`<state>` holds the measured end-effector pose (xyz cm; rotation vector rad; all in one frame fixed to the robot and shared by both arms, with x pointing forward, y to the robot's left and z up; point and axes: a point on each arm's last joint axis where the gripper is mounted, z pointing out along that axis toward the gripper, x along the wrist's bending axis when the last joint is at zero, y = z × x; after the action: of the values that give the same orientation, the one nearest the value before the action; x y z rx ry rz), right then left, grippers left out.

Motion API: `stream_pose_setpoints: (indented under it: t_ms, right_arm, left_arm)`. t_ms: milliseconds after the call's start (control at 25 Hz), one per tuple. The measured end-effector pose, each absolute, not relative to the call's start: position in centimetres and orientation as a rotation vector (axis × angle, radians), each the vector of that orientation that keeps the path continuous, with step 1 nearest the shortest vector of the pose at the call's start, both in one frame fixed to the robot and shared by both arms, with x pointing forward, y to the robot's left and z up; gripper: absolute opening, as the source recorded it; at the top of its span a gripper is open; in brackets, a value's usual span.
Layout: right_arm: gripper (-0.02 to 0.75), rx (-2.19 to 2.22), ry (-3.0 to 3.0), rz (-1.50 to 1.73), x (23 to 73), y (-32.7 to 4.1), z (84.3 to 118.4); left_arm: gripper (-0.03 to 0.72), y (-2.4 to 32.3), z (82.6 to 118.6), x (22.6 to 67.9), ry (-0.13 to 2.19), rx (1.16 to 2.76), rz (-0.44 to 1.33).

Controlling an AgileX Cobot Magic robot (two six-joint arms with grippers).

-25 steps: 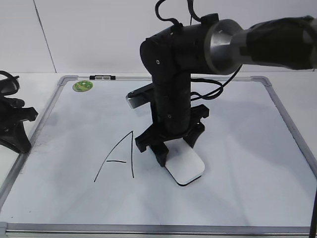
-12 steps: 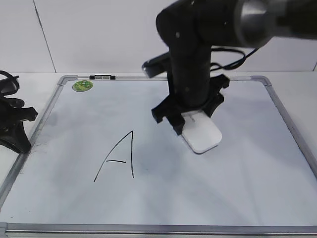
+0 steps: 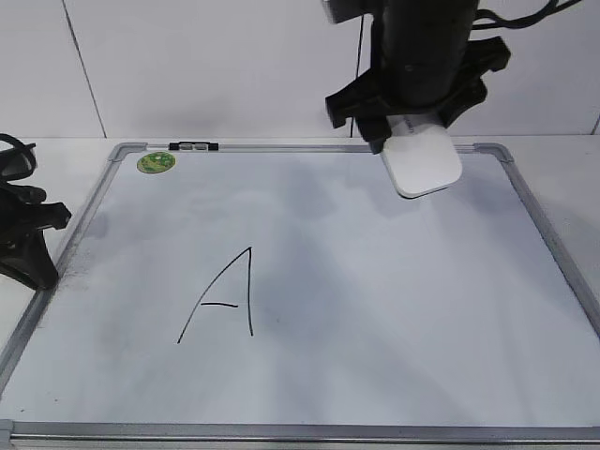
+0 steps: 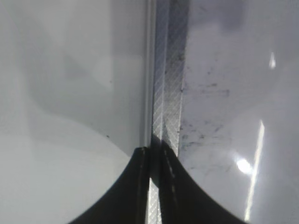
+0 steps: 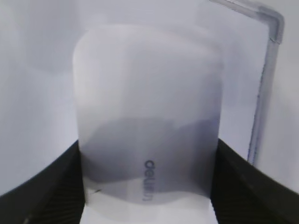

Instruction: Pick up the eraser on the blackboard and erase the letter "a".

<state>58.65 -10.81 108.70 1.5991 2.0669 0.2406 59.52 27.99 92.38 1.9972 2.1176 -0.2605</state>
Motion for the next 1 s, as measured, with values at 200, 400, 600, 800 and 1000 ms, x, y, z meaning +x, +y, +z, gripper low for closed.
stream_pose_setpoints:
  t_ms: [200, 400, 600, 800, 1000]
  right_arm:
    - [0.529, 1.722, 1.949, 0.183, 60.1, -15.3, 109.4]
    - [0.529, 1.818, 1.916, 0.151, 61.3, -19.0, 109.2]
    - [0.529, 1.932, 1.949, 0.161, 62.0, -22.5, 108.8]
    - [0.529, 2.036, 1.97, 0.111, 62.0, -25.8, 107.1]
    - [0.529, 2.12, 2.019, 0.041, 61.7, -27.5, 104.5]
  left_arm:
    - [0.019, 28.0, 92.4, 59.5, 2.118, 1.997, -0.26]
    - [0.02, 28.0, 92.4, 59.5, 2.118, 1.997, -0.26]
    - [0.02, 28.0, 92.4, 59.5, 2.118, 1.997, -0.26]
    - [0.02, 28.0, 92.4, 59.5, 2.118, 1.997, -0.26]
    - [0.02, 28.0, 92.4, 59.5, 2.118, 1.997, -0.26]
